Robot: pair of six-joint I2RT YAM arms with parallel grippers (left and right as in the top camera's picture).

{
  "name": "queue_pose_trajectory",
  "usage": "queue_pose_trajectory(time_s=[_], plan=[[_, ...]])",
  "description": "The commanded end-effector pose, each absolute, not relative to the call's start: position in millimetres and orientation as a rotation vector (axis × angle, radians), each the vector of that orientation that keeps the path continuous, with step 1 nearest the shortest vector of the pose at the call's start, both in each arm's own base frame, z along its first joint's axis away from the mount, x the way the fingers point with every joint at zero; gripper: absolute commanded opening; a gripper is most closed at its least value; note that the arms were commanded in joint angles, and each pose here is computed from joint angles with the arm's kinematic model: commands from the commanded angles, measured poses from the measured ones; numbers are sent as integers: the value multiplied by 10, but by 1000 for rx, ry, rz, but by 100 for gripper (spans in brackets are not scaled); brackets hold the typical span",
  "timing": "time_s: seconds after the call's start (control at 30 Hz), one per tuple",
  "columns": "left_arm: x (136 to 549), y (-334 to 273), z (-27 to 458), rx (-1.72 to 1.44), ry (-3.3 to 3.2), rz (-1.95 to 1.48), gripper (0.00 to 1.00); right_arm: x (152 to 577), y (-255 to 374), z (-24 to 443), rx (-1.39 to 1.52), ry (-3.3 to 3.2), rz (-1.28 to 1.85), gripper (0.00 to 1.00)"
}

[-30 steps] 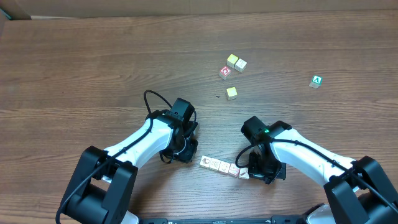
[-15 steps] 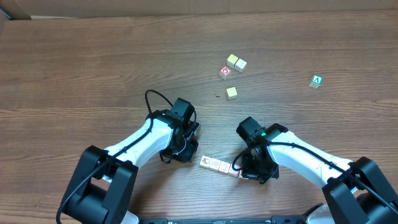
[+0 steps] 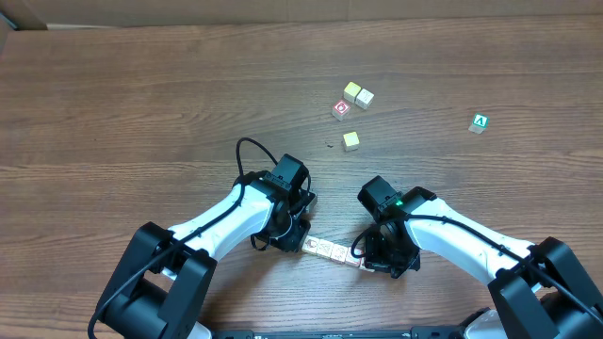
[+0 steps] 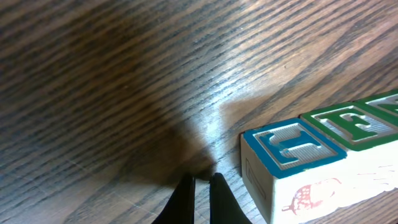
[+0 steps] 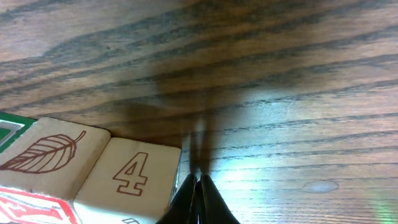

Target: Flip 5 blocks

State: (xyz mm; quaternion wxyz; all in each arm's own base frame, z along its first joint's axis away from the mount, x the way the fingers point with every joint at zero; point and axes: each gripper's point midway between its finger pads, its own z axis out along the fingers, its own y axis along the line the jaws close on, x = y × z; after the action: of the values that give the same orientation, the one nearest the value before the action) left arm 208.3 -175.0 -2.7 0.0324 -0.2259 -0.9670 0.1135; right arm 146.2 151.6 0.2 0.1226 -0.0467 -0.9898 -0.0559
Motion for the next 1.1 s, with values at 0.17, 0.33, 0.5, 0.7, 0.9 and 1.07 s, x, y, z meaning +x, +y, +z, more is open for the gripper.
queue_pose_trajectory(time_s=[0.17, 0.33, 0.5, 0.7, 0.9, 1.07], plan=[[2077, -1731, -63, -799, -2954, 333, 4, 1434, 1638, 56, -138, -2882, -242, 4], [2077, -1731, -63, -839, -2946, 334, 4, 1433, 1640, 56, -165, -2879, -239, 4], [2077, -1732, -63, -859, -2942, 335, 4, 1428, 1651, 60, -198, -2871, -244, 4], [2129, -1759, -63, -869, -2962, 345, 4, 1432, 1672, 62, -246, -2863, -252, 4], [2170, -1736, -71, -851, -2985, 312, 4, 1439, 1733, 70, -286, -2852, -285, 4], [2169, -1736, -71, -828, -2990, 313, 4, 1411, 1789, 77, -300, -2841, -299, 4]])
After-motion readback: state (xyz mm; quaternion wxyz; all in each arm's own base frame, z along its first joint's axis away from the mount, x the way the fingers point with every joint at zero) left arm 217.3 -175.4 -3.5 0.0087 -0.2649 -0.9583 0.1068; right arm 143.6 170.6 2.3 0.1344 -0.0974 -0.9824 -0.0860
